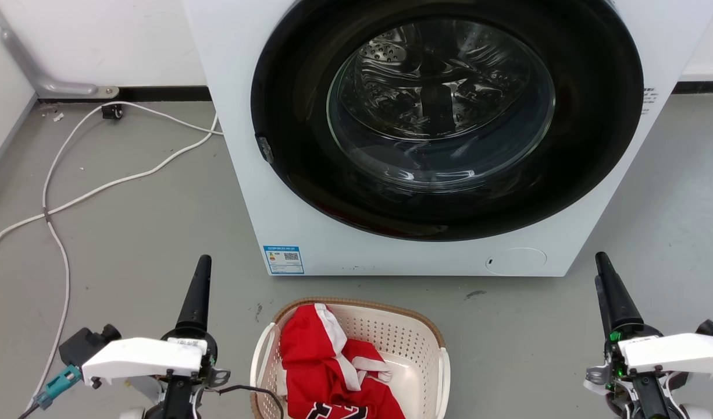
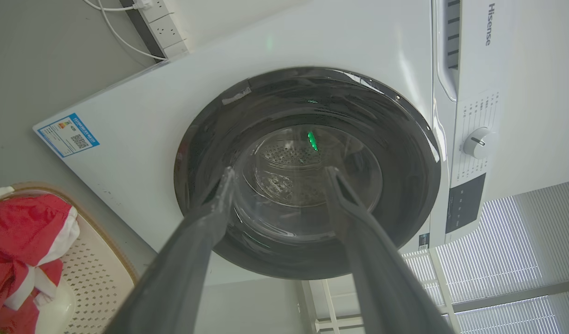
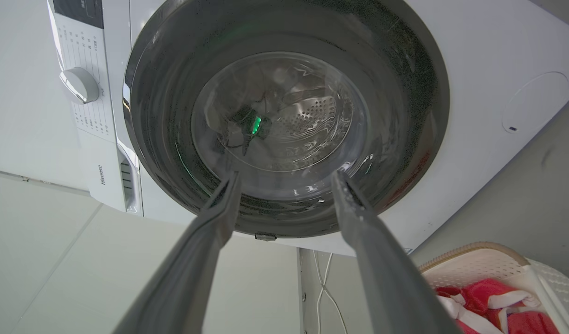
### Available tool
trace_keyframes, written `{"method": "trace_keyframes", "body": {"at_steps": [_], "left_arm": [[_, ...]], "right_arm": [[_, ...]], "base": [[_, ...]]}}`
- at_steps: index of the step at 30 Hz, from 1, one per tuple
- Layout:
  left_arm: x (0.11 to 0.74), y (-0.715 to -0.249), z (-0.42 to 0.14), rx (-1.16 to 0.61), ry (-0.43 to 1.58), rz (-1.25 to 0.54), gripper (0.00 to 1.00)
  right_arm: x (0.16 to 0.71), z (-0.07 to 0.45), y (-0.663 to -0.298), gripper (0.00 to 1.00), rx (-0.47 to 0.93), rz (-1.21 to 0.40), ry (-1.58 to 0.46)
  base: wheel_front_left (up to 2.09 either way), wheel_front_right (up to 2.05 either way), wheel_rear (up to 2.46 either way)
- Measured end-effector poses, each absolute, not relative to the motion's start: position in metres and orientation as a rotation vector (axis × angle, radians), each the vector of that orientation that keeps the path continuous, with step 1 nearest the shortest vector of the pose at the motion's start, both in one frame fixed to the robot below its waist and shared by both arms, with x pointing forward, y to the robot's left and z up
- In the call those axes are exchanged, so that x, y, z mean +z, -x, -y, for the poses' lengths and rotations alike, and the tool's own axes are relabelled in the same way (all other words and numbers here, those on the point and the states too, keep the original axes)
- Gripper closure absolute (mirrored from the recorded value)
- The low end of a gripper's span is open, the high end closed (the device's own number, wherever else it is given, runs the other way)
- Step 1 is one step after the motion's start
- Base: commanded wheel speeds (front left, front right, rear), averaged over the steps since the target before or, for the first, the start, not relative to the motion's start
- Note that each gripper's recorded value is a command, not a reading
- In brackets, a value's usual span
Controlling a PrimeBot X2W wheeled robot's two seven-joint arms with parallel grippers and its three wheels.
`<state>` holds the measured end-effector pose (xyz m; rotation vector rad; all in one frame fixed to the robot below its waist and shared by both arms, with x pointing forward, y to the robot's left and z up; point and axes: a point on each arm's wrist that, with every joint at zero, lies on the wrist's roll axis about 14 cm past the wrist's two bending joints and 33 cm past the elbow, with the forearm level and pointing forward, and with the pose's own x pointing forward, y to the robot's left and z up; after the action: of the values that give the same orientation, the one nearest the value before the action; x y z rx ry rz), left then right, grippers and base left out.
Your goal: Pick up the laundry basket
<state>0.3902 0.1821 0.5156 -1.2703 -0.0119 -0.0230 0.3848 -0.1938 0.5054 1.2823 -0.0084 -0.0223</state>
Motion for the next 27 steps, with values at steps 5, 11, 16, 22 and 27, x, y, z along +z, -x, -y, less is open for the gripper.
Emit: {"method": "trace_keyframes", "body": {"at_steps": [5,11,16,22,27], "left_arm": [[0.524,-0.392,-0.176,-0.051,1.161,0.03,0.0],[0.53,-0.394,-0.17,-0.068,1.032,0.038,0.0],[0.531,-0.394,-0.164,-0.077,0.937,0.039,0.0],[0.534,-0.394,-0.159,-0.09,0.838,0.048,0.0],[0.535,-0.394,-0.156,-0.092,0.761,0.057,0.0]], "right_arm": [[0.514,0.19,-0.386,0.0,0.005,0.024,-1.137],[0.521,0.183,-0.387,0.0,0.032,0.035,-0.985],[0.524,0.18,-0.387,0.0,0.045,0.045,-0.872],[0.527,0.177,-0.387,0.0,0.056,0.056,-0.757],[0.527,0.174,-0.388,0.0,0.066,0.059,-0.67]], "base": [[0.0,0.0,0.0],[0.0,0.0,0.0],[0.0,0.0,0.0],[0.0,0.0,0.0],[0.0,0.0,0.0]]}}
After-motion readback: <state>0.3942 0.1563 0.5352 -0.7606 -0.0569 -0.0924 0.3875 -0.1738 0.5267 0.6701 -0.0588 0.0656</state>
